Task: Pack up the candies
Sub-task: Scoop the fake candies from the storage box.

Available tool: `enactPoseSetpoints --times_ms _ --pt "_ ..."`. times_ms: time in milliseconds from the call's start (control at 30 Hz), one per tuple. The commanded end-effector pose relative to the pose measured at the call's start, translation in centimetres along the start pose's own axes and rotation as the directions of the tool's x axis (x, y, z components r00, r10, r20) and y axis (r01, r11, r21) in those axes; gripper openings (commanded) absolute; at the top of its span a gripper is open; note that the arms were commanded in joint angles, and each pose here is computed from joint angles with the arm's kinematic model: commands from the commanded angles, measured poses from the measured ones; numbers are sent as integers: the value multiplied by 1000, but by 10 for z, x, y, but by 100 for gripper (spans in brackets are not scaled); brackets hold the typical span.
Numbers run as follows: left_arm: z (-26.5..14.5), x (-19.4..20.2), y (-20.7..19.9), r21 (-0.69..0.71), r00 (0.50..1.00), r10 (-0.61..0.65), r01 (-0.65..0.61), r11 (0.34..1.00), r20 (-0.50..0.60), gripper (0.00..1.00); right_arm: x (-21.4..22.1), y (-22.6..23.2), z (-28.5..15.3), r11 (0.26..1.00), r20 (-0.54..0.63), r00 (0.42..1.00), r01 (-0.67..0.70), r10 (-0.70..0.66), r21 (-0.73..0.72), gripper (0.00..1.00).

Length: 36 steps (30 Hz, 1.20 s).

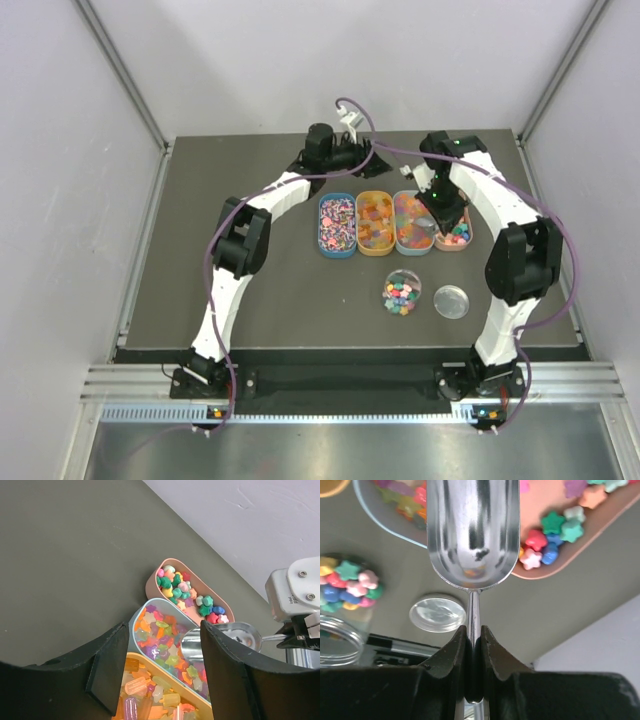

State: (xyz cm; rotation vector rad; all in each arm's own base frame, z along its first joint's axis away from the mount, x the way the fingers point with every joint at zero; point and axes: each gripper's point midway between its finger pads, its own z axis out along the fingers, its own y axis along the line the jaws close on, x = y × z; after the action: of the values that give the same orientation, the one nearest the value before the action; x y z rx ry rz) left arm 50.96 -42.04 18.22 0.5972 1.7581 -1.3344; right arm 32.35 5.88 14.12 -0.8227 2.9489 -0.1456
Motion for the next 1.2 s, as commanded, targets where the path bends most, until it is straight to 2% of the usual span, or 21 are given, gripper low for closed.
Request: enactPoseSetpoints --times_ms 0,200,467,633,900,1167 --pt "2 -18 -8 30 996 64 -66 997 57 64 41 -13 -18 996 -139 989 63 -54 61 0" --pt "11 -15 -5 35 996 64 -66 997 62 64 61 -5 -5 996 -214 974 80 -72 28 0" --pt "22 -6 -3 51 995 72 -76 996 67 64 42 -3 -6 989 -199 972 139 -125 56 0" --pt "31 8 8 43 994 83 -86 995 67 64 38 8 4 987 -220 963 161 -152 22 0" --pt "37 14 16 44 994 78 -81 996 82 65 14 4 20 986 -232 960 165 -157 18 0" --pt "42 30 20 63 997 34 -39 997 73 65 17 19 31 987 -246 956 150 -158 -50 0"
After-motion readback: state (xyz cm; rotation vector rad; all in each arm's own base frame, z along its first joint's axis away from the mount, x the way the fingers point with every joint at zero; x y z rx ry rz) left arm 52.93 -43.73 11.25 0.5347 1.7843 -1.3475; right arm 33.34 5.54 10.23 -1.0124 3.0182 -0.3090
